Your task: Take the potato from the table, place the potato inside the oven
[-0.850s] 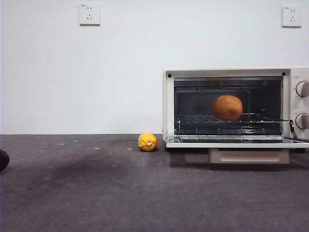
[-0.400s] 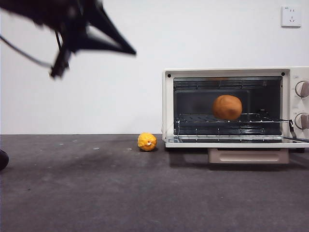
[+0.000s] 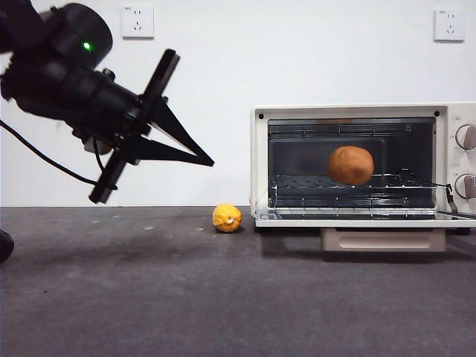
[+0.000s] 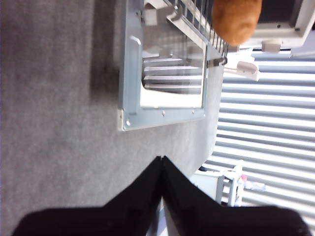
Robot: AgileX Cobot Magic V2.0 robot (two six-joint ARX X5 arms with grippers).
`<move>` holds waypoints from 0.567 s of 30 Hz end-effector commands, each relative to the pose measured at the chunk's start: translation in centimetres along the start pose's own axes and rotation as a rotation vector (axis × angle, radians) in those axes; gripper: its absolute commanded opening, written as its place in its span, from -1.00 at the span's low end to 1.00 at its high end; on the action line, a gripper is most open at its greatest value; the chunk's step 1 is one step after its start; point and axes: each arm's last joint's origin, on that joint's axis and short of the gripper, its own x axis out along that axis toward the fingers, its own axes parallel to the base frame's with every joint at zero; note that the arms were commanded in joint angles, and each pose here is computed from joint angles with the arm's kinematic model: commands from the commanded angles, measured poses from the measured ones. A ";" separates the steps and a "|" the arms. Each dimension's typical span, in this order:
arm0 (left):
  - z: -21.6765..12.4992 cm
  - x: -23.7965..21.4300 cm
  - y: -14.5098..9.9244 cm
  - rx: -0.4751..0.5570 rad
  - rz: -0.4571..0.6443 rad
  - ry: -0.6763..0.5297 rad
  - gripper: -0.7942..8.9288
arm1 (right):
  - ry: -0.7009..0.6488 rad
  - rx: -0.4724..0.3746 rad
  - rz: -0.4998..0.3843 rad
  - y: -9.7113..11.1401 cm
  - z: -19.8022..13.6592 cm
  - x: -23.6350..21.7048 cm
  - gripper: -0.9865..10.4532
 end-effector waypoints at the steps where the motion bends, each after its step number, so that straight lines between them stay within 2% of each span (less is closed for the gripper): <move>1: 0.1 0.9 0.9 -0.070 0.023 0.008 -0.85 | -0.010 0.005 0.005 -0.1 0.2 -0.2 -0.72; 7: 0.2 2.1 2.0 -0.129 0.056 0.028 -0.85 | -0.009 0.007 0.029 0.0 0.2 -0.3 -0.72; 17: 1.0 5.4 1.2 -0.169 0.089 0.056 -0.85 | -0.006 0.007 0.047 0.0 0.2 -0.3 -0.72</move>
